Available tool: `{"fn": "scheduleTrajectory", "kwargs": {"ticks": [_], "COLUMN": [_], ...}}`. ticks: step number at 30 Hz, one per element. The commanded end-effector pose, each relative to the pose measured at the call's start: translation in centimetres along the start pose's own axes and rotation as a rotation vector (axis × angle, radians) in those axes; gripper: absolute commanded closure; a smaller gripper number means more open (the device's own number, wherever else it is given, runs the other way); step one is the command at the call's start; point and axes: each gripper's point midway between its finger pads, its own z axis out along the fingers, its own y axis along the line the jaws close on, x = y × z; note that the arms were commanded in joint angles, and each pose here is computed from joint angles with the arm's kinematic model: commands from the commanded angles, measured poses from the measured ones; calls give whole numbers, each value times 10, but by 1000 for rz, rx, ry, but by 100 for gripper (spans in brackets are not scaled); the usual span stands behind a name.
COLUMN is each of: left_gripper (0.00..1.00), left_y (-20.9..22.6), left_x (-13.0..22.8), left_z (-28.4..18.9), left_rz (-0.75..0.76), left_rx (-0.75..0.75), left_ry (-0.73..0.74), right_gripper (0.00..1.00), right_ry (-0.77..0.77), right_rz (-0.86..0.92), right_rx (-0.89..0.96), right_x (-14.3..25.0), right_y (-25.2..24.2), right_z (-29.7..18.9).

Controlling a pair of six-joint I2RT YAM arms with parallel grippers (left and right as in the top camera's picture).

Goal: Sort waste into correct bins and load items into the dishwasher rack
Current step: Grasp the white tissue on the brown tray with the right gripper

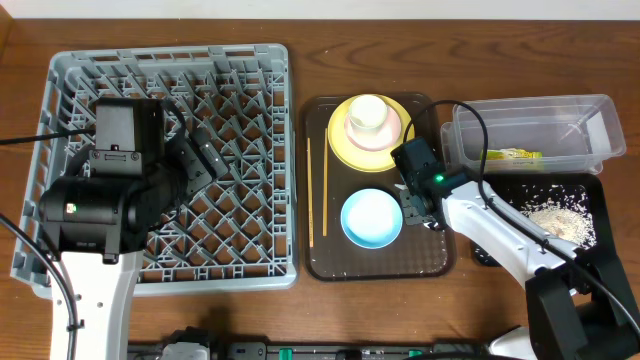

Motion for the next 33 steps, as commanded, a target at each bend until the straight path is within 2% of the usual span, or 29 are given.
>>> {"fn": "scheduleTrajectory", "kwargs": {"ticks": [1, 8, 21, 29, 33], "left_gripper": [6, 6, 6, 6, 6], "left_y": [2, 2, 2, 2, 2], "left_x": [-2, -2, -2, -2, -2], "left_z": [0, 0, 0, 0, 0], "left_rz": [2, 2, 2, 2, 2], "left_rx": [-10, -10, -10, -10, -10], "left_ry": [-6, -6, -6, -6, -6], "right_gripper": [43, 37, 43, 59, 74], "right_ry": [-6, -75, -103, -99, -98], "right_rz": [3, 24, 43, 42, 42], "right_rx": [19, 57, 47, -5, -5], "right_x": [-1, -15, -8, -8, -8], "right_y": [-5, -11, -11, -2, -2], "right_z": [3, 6, 22, 22, 22]}}
